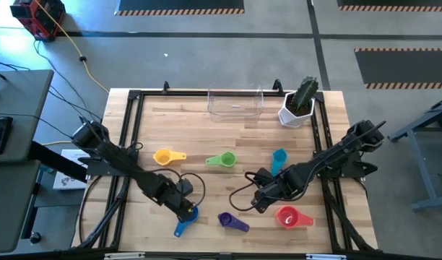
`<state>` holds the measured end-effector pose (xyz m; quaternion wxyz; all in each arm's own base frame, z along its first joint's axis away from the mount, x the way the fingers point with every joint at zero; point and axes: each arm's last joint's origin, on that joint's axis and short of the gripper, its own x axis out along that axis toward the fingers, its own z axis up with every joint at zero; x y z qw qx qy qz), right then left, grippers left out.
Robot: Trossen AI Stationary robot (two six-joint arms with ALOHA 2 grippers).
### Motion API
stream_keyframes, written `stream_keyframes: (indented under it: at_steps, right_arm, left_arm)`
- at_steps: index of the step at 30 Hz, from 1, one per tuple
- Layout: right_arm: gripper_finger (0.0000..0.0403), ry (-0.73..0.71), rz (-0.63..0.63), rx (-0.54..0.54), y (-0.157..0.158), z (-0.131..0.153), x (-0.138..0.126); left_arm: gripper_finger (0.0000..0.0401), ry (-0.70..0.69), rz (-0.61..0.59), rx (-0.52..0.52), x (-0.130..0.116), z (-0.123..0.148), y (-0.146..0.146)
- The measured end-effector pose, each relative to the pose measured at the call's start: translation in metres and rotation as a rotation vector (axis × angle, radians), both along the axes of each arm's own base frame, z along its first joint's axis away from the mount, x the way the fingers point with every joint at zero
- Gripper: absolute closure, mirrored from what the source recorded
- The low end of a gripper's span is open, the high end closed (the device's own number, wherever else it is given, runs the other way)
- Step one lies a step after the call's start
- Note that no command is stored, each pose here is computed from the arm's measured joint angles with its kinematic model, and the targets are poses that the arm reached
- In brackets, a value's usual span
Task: Nest measuring cups in basket
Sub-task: Stack the blue measuring cup on the top of the red measuring cup
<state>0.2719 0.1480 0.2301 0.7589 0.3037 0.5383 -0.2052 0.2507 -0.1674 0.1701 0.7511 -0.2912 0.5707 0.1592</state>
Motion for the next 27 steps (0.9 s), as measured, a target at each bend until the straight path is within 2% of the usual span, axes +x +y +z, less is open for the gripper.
stream_keyframes:
  at_steps: [6,15,21,27]
  right_arm:
    - [0.0327,-0.005,-0.004,0.002,0.0,0.0,0.001]
    - [0.0327,-0.024,0.003,0.023,0.003,0.001,0.002]
    - [0.0327,-0.051,0.009,0.04,0.006,0.002,0.003]
    - [0.0329,-0.071,-0.058,0.058,0.007,0.003,0.005]
  left_arm:
    - [0.0291,-0.011,0.004,-0.01,0.008,-0.012,-0.005]
    - [0.0393,-0.053,-0.02,-0.046,0.015,-0.014,-0.007]
    - [0.0396,-0.081,0.0,-0.054,0.024,-0.008,0.002]
    - [0.0398,-0.186,-0.02,-0.043,0.051,0.018,0.014]
